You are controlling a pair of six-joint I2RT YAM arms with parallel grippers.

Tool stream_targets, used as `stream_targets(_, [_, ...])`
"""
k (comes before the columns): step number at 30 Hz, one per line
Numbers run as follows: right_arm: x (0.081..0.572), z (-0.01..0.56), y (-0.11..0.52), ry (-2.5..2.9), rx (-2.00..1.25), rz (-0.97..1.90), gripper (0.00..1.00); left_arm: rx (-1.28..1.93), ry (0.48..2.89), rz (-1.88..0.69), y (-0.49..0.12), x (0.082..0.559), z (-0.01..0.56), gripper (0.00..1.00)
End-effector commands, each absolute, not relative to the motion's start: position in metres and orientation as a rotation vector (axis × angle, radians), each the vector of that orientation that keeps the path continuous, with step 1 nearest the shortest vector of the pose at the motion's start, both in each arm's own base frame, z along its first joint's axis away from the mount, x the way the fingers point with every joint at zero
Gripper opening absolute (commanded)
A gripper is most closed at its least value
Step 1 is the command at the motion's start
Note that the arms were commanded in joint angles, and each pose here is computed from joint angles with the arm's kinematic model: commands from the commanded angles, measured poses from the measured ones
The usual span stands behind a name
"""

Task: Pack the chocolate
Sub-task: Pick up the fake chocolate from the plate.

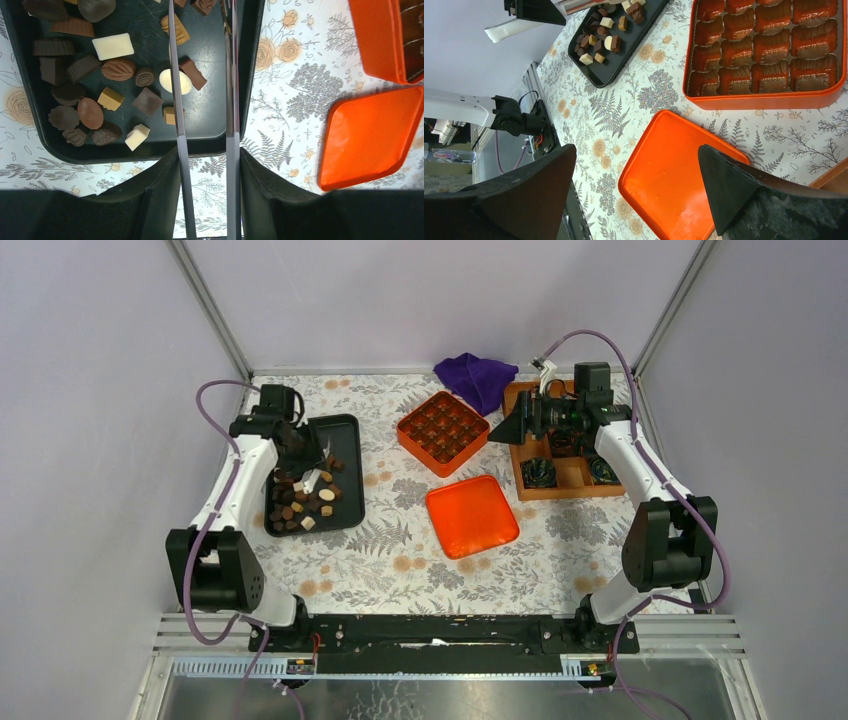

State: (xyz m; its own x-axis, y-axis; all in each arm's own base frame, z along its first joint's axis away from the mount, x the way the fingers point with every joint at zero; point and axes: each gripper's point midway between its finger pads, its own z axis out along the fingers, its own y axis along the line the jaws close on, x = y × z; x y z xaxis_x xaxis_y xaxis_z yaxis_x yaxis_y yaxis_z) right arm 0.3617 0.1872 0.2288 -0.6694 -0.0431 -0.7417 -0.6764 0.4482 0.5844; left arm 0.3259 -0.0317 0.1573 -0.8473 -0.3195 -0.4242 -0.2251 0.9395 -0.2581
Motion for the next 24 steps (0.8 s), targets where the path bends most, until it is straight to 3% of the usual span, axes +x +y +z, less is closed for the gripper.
stream_targets(1, [0.362,0.236,0.188,1.995,-0.624,1.246,1.00,-0.310,2.641,-0.195,-0.023,0.334,0.157,0.48])
stream_targets(24, [0.361,0.235,0.188,1.997,-0.623,1.245,1.00,-0.198,2.734,-0.146,-0.012,0.358,0.131,0.45])
